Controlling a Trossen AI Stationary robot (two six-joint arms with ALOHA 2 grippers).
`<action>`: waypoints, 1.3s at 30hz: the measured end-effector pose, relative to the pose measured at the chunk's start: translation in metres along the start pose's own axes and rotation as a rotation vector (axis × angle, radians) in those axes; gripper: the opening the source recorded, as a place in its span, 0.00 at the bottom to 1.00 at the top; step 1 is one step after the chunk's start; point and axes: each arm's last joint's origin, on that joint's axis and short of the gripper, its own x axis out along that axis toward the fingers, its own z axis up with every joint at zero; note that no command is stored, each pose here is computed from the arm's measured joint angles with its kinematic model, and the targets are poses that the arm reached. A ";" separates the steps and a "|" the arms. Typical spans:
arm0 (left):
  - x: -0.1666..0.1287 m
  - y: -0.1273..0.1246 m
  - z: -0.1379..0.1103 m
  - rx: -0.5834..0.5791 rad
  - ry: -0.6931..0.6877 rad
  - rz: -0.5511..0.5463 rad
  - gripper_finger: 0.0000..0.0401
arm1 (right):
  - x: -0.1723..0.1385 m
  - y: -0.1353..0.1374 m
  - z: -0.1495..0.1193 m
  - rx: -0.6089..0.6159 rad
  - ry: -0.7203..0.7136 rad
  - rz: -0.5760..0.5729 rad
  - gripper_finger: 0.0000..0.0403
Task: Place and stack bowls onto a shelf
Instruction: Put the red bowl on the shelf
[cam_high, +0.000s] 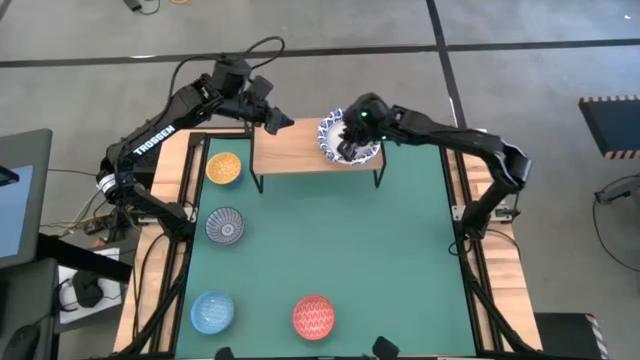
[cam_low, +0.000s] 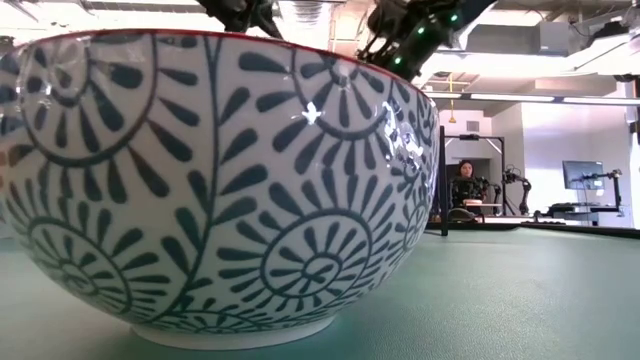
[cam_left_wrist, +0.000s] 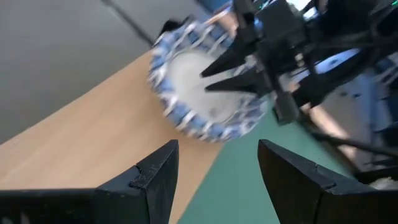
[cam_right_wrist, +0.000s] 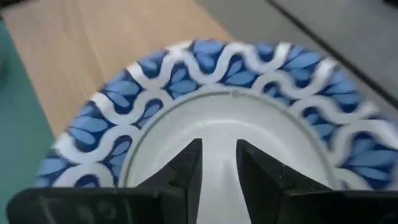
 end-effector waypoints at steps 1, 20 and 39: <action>0.000 0.002 -0.002 0.002 0.021 0.023 0.51 | 0.004 0.000 -0.001 -0.001 0.018 -0.001 0.30; -0.008 0.020 -0.028 0.078 0.282 0.273 0.51 | -0.021 -0.005 0.011 0.049 -0.032 -0.010 0.29; -0.050 -0.019 -0.062 0.029 0.135 0.331 0.51 | -0.142 0.026 -0.011 0.140 -0.251 0.433 0.29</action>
